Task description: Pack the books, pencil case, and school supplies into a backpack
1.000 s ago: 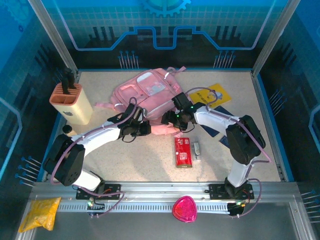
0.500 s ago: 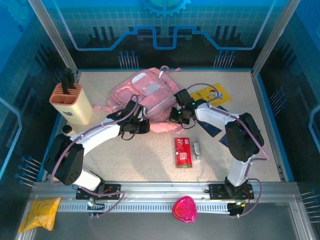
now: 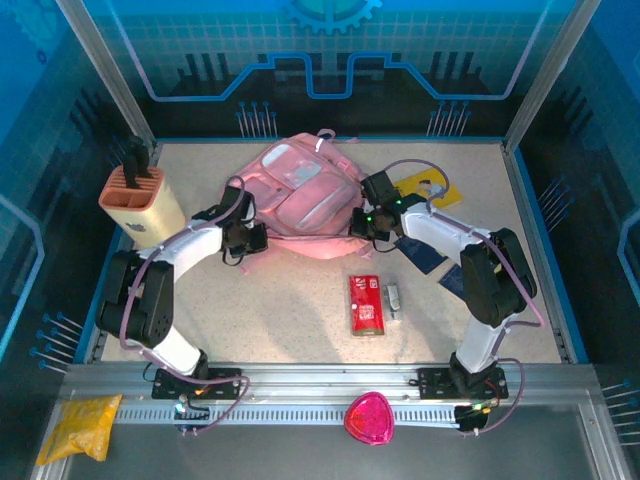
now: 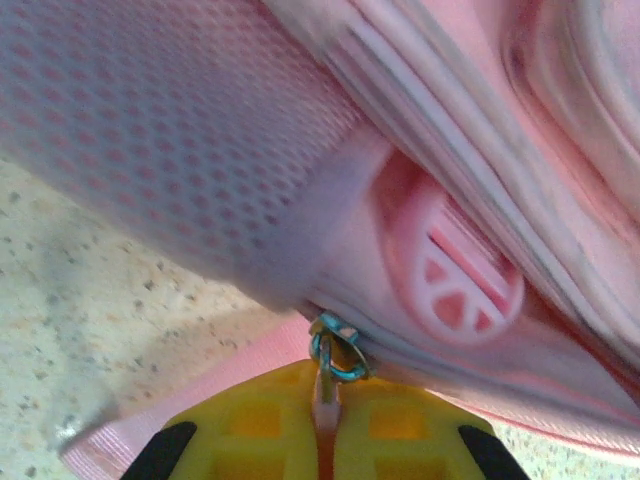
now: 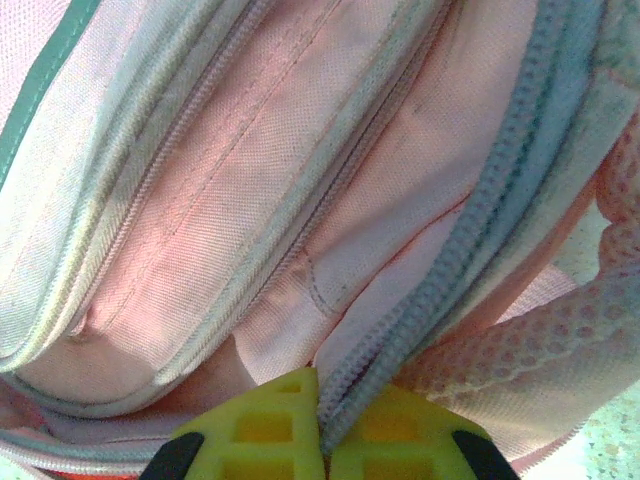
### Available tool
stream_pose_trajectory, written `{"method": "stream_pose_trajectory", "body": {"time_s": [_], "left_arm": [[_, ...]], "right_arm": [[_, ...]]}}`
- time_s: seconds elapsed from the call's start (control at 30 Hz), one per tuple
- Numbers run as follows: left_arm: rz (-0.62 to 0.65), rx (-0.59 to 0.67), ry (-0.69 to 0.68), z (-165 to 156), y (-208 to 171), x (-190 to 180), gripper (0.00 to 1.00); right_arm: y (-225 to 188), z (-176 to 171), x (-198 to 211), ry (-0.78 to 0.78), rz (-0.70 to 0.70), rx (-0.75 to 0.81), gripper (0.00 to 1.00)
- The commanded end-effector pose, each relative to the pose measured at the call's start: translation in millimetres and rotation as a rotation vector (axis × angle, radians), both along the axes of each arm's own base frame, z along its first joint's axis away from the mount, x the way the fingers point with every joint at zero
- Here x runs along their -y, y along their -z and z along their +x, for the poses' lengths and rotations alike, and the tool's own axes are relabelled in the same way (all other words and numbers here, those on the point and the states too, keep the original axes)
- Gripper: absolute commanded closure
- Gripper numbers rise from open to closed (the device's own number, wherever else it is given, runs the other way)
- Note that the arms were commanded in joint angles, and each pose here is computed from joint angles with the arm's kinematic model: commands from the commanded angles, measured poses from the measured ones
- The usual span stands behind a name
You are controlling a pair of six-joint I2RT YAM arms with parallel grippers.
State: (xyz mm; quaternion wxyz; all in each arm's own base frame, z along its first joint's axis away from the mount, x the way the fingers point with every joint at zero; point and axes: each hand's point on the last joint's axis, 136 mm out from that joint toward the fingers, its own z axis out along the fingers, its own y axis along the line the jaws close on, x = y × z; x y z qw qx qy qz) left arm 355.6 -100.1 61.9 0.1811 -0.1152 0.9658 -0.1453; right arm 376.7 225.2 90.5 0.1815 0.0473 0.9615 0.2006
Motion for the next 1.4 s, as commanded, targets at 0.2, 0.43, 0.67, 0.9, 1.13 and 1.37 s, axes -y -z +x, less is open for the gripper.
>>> {"method": "stream_pose_trajectory", "body": {"time_s": [0.2, 0.43, 0.67, 0.9, 1.13, 1.37], "left_arm": [[0.057, 0.061, -0.135, 54, -24, -23, 1.00], [-0.037, 0.071, -0.050, 73, -45, -1, 0.60], [-0.098, 0.140, -0.033, 22, -87, 5, 0.43], [-0.104, 0.246, -0.061, -9, -125, -5, 0.36], [-0.173, 0.260, -0.062, -19, -130, 1, 0.30], [-0.260, 0.300, -0.030, -33, -140, 29, 0.22]], "right_arm": [[-30, -3, -41, -0.096, 0.059, 0.067, 1.00], [-33, 5, -68, -0.020, 0.146, 0.059, 1.00], [-35, 11, -95, 0.055, 0.229, 0.063, 1.00], [-34, -10, -148, 0.058, 0.311, 0.092, 0.89], [-56, -37, -151, 0.004, 0.279, 0.191, 0.51], [-70, -62, -90, -0.054, 0.142, 0.309, 0.23]]}}
